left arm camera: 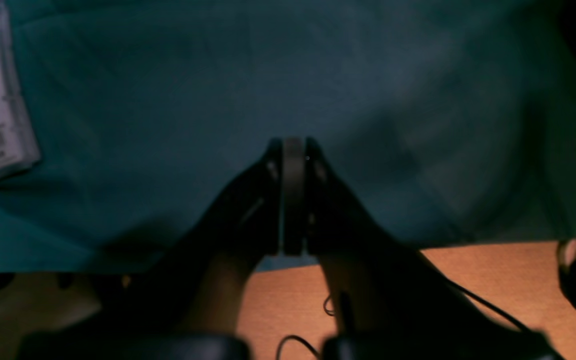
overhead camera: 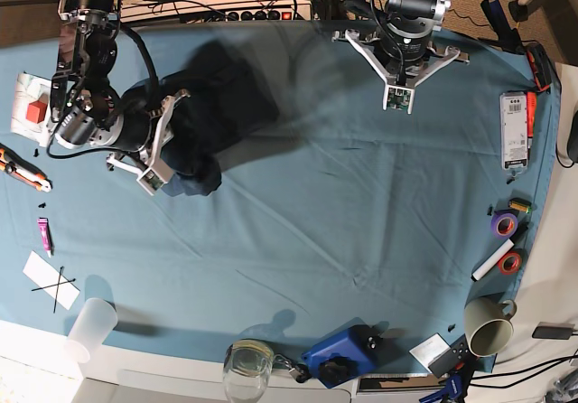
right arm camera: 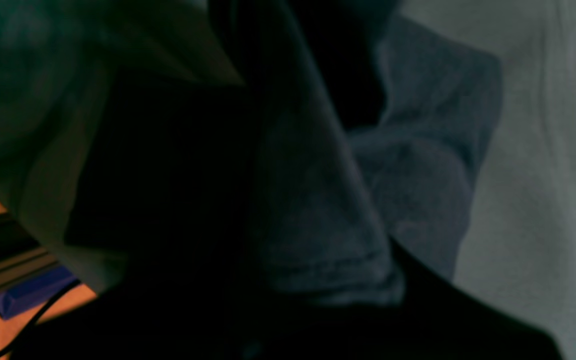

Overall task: Fold the T-shirt properly
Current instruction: 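Fold the bundle over onto itself with the right gripper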

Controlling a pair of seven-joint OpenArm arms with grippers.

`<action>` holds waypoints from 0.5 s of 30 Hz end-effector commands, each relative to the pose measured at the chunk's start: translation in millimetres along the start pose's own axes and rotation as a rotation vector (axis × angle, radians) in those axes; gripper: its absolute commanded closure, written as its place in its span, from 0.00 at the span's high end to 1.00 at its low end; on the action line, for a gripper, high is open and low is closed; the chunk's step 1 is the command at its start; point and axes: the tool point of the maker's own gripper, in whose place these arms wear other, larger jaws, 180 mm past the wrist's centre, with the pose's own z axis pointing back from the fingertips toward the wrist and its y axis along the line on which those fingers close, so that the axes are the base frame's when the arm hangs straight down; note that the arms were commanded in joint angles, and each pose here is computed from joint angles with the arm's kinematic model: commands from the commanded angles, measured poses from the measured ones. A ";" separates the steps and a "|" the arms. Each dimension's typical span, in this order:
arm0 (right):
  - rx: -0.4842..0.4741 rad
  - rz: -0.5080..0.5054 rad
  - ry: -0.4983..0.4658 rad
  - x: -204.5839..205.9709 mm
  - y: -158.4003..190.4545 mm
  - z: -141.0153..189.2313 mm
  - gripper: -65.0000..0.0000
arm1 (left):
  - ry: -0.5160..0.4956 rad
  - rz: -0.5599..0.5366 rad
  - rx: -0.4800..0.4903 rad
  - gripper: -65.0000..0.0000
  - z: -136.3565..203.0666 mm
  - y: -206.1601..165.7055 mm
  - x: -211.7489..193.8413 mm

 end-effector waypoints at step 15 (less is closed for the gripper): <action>0.240 -0.018 -0.230 46.4 41.7 14.1 0.29 | -0.043 0.009 0.011 0.00 3.7 2.1 8.7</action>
